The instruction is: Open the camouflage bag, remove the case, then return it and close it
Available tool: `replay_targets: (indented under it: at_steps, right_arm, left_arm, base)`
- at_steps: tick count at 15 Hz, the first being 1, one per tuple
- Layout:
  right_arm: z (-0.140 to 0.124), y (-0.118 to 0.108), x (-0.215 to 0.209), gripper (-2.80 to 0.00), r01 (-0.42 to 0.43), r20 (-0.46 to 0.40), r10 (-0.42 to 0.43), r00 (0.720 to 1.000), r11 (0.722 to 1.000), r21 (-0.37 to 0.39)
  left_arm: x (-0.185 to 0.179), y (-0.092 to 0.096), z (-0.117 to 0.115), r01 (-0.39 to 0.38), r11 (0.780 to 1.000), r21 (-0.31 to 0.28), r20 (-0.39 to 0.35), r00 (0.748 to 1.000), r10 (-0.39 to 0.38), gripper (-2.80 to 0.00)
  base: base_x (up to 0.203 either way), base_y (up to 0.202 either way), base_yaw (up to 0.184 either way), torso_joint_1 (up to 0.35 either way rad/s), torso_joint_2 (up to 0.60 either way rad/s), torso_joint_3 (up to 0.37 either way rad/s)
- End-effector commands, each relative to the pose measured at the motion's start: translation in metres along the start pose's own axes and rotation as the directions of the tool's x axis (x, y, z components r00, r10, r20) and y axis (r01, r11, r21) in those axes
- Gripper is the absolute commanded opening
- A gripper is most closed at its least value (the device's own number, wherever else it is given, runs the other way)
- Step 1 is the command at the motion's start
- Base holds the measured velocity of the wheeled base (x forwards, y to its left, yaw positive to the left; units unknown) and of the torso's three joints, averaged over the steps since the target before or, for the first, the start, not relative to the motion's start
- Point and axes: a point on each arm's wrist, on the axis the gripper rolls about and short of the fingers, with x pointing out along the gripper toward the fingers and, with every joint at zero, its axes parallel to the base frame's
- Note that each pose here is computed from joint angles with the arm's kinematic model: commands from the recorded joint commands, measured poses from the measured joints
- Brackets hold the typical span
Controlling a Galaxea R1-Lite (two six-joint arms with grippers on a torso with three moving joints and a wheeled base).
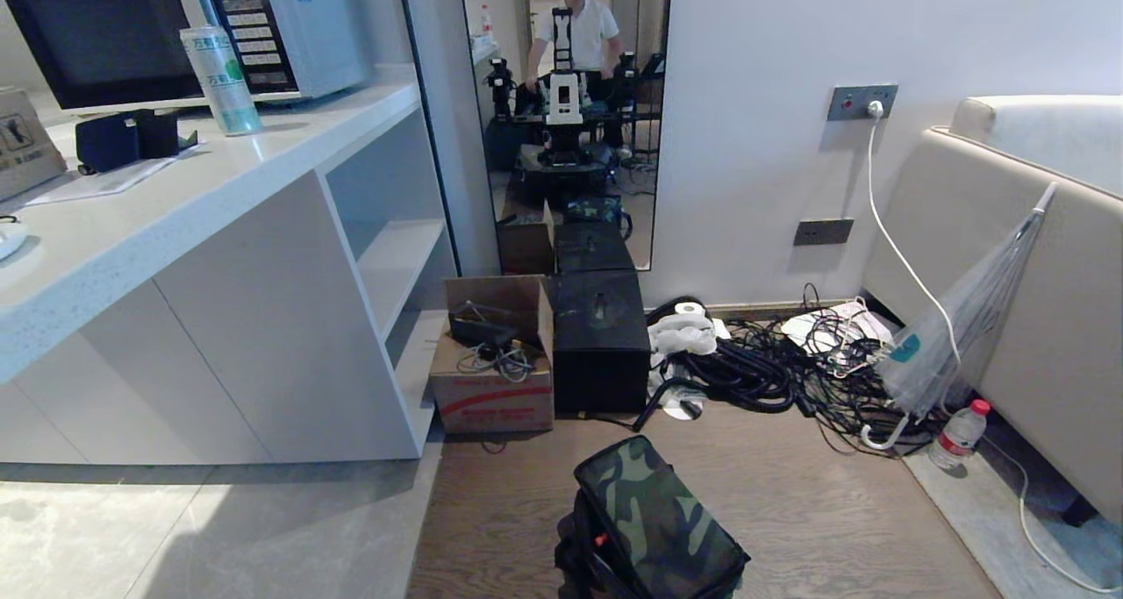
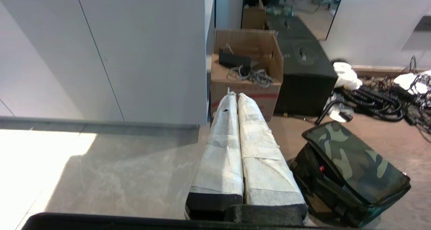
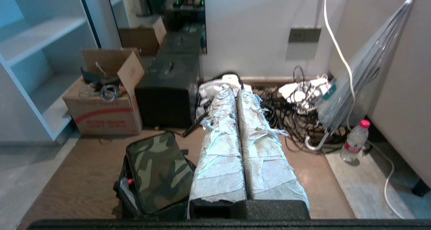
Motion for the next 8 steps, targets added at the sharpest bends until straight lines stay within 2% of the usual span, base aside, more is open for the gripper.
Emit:
replay_targets:
  at_steps: [1, 4, 8]
  right_arm:
    - [-0.0113, 0.0005, 0.0021, -2.8, -0.002, -0.041, 0.002, 0.999, 1.0, -0.001]
    - [-0.0113, 0.0005, 0.0021, -2.8, -0.002, -0.041, 0.002, 0.999, 1.0, -0.001]
    - [-0.0113, 0.0005, 0.0021, -2.8, -0.002, -0.041, 0.002, 0.999, 1.0, -0.001]
  left_arm:
    - [0.0, 0.0, 0.0, -0.001, 1.0, 0.0, 0.0, 1.0, 0.001, -2.8]
    - [0.0, 0.0, 0.0, -0.001, 1.0, 0.001, 0.0, 1.0, 0.001, -2.8]
    - [0.0, 0.0, 0.0, -0.001, 1.0, 0.001, 0.0, 1.0, 0.001, -2.8]
  base:
    - [0.0, 0.0, 0.0, 0.002, 0.01, 0.198]
    - [0.0, 0.0, 0.0, 0.002, 0.0, 0.091]
    - [0.0, 0.0, 0.0, 0.001, 0.0, 0.007]
